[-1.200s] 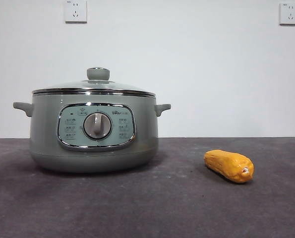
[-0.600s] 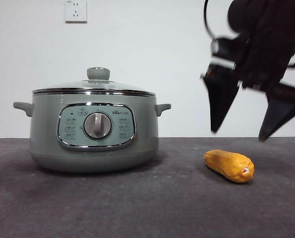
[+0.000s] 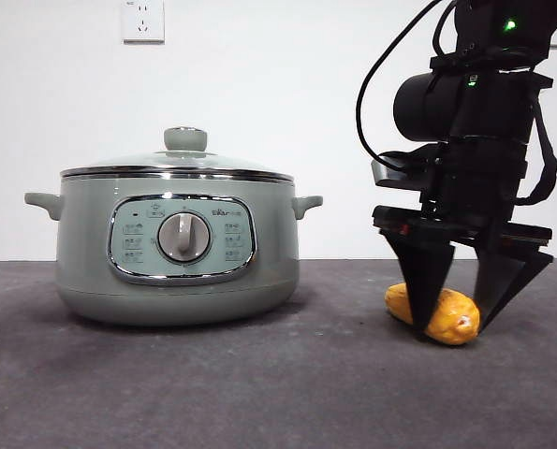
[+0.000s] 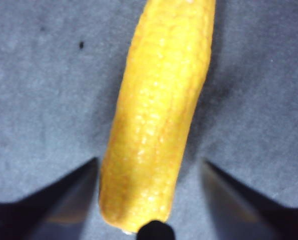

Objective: Pick up the corn,open the lid,put the corn in the pot,close the lid

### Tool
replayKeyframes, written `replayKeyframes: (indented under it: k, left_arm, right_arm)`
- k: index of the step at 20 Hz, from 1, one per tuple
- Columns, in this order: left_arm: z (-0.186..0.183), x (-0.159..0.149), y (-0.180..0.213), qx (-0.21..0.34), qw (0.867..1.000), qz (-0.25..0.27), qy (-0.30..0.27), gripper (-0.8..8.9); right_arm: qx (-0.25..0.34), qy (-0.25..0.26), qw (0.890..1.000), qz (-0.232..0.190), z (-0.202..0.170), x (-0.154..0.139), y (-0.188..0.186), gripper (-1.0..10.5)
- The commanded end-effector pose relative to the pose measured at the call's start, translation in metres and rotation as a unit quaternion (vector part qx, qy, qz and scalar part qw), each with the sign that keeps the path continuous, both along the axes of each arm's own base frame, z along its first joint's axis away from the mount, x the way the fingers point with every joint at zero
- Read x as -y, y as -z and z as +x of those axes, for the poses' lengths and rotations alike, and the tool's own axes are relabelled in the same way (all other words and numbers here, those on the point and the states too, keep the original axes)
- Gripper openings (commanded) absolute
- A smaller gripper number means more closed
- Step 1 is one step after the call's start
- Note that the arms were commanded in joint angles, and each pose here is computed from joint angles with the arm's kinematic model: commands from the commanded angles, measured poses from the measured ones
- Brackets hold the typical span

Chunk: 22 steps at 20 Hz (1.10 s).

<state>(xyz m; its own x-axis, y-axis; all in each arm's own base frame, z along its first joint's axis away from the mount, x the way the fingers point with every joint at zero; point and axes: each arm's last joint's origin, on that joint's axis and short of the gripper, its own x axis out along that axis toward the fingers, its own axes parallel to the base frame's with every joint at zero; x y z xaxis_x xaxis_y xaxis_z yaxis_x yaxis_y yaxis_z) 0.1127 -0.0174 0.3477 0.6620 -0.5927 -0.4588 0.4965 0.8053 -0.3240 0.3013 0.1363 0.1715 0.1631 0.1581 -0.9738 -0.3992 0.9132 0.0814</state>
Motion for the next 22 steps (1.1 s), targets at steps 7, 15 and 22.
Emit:
replayKeyframes:
  k: [7, 15, 22]
  left_arm:
    - [0.021, 0.003, -0.001, 0.011, 1.000, -0.012, 0.015, 6.33]
    - [0.096, 0.036, -0.010, 0.044, 0.997, 0.029, 0.053, 6.25]
    - [0.183, 0.087, -0.018, 0.066, 0.984, 0.157, 0.047, 6.25]
  right_arm:
    - [0.021, -0.016, 1.000, 0.005, -0.011, 0.005, -0.026, -0.1]
    - [0.201, -0.012, 0.976, 0.083, -0.084, 0.037, -0.146, -0.1]
    - [0.274, 0.016, 0.952, 0.134, -0.144, 0.064, -0.190, -0.1]
